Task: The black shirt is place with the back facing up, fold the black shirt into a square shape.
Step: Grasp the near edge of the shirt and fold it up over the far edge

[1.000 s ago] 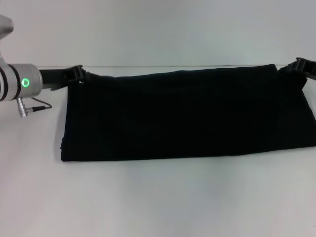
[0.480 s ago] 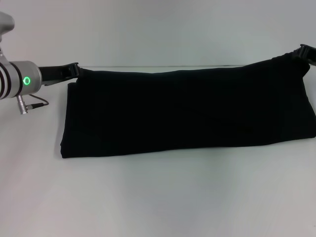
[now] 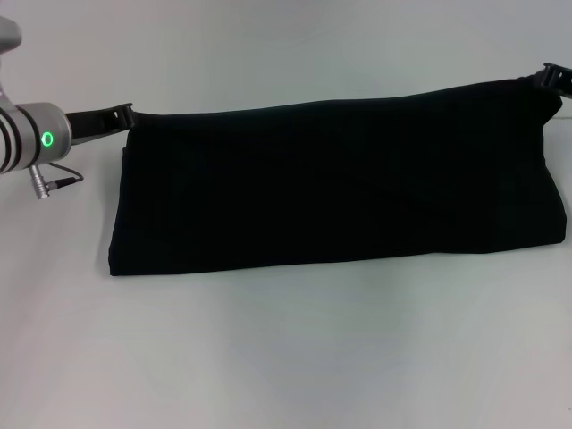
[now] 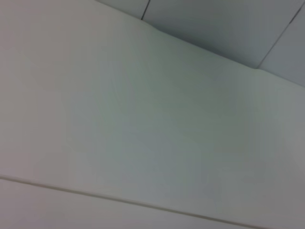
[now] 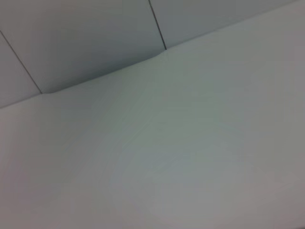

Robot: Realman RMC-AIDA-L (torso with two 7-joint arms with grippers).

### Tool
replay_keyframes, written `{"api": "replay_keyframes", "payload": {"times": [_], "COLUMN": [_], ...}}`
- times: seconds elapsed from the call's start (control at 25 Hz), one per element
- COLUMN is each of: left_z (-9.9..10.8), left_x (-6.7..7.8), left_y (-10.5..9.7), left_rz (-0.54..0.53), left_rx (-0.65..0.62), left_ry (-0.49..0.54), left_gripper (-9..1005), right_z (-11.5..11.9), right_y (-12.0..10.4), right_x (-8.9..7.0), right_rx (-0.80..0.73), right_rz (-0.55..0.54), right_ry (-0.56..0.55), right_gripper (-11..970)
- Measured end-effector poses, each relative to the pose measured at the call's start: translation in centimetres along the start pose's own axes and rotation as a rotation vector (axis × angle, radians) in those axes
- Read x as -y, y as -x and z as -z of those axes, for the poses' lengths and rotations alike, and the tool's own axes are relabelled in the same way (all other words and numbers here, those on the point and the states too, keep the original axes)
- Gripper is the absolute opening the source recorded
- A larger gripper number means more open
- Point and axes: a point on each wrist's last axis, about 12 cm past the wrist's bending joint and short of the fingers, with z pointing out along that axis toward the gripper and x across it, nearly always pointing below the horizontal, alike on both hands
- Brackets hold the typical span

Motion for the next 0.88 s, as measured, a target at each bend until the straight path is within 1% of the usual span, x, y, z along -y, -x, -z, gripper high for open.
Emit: {"api": "replay_keyframes", "payload": {"times": [0.12, 0.24, 0.32, 0.64, 0.88], "left_z": [-0.3, -0.4, -0.6, -0.9, -1.0], "left_x": [0.5, 0.7, 0.9, 1.2, 1.3], "left_y": [0.0, 0.1, 0.1, 0.1, 0.1], "left_rz": [-0.02, -0.031, -0.041, -0.054, -0.056], "left_rx": [0.002, 0.005, 0.008, 0.016, 0.018], "left_ry": [0.007, 0.011, 0.017, 0.04, 0.04], "left_gripper": [17, 19, 21, 26, 30], "right_z": [-0.3, -0.8, -1.0, -1.2, -1.3], "right_y": [0.1, 0.3, 0.2, 0.7, 1.0], "right_x": [-0.6, -1.5, -1.7, -1.8, -2.2], "right_rx": [0.004, 0.011, 0.01, 0.025, 0.027], "right_rz": [0.022, 0.071, 0.08, 0.097, 0.109], "right_ry": [-0.004, -0.018, -0.021, -0.036, -0.034], "right_gripper": [34, 34, 34, 35, 78]}}
